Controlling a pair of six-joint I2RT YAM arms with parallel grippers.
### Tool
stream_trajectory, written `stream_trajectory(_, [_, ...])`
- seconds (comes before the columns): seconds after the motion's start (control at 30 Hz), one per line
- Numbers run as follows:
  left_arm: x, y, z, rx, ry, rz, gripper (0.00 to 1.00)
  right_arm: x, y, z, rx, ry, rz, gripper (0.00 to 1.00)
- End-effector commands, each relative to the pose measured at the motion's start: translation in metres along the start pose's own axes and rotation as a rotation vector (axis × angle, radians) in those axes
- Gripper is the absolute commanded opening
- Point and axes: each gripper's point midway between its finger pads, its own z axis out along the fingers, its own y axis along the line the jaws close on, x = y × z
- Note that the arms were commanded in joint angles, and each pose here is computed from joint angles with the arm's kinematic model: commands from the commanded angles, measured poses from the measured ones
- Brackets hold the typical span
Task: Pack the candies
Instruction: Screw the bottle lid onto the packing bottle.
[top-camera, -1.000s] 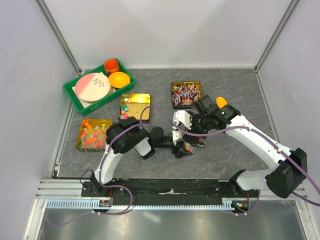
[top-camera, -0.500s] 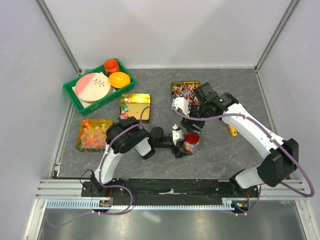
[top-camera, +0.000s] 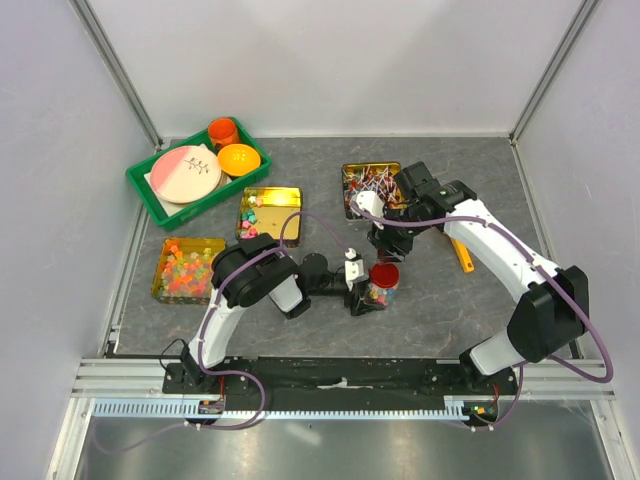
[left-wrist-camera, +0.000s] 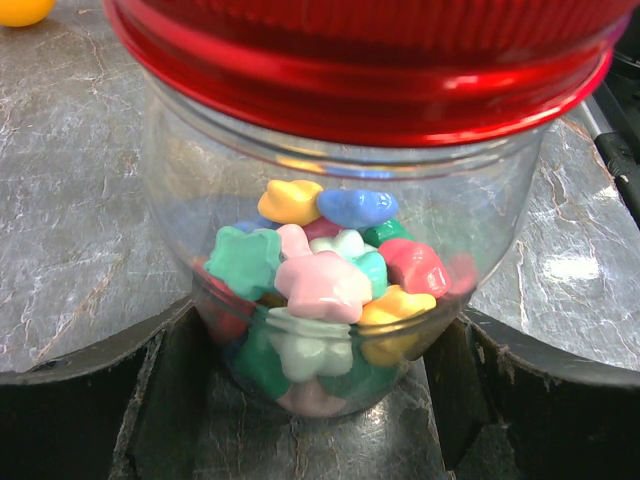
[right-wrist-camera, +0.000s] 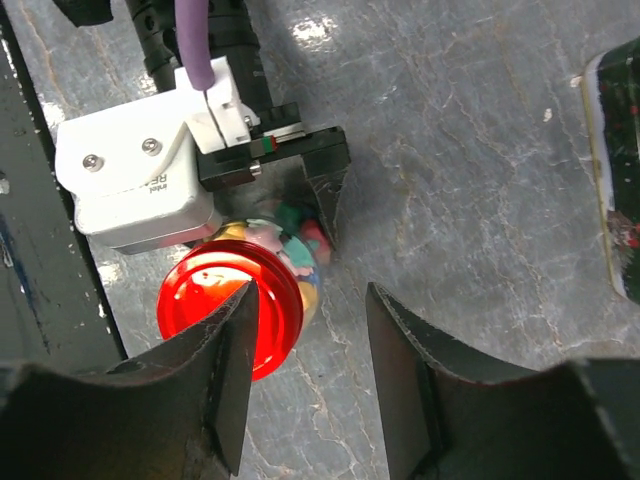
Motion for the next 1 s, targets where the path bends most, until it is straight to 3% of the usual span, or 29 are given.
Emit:
stream_trajectory(0.0, [-0.020, 0.012, 0.004, -0.028, -0.068, 0.070, 0.60, 0.001, 0.014, 0.004, -0.072, -0.022, -0.009, 0.53])
stream_trajectory(0.6, [-0.020, 0.016, 0.006, -0.046, -0.055, 0.056, 0.49, 0.025, 0.013, -0.001, -0.040, 0.018, 0.028, 0.51])
stream_trajectory(0.77, [-0.021, 0.017, 0.006, -0.047, -0.056, 0.057, 0.34, 0.032, 0.014, -0.009, -0.026, 0.025, 0.040, 0.51])
stream_trajectory(0.97, [-0.020, 0.019, 0.006, -0.055, -0.053, 0.053, 0.28, 0.040, 0.024, -0.012, -0.033, 0.037, 0.053, 0.50])
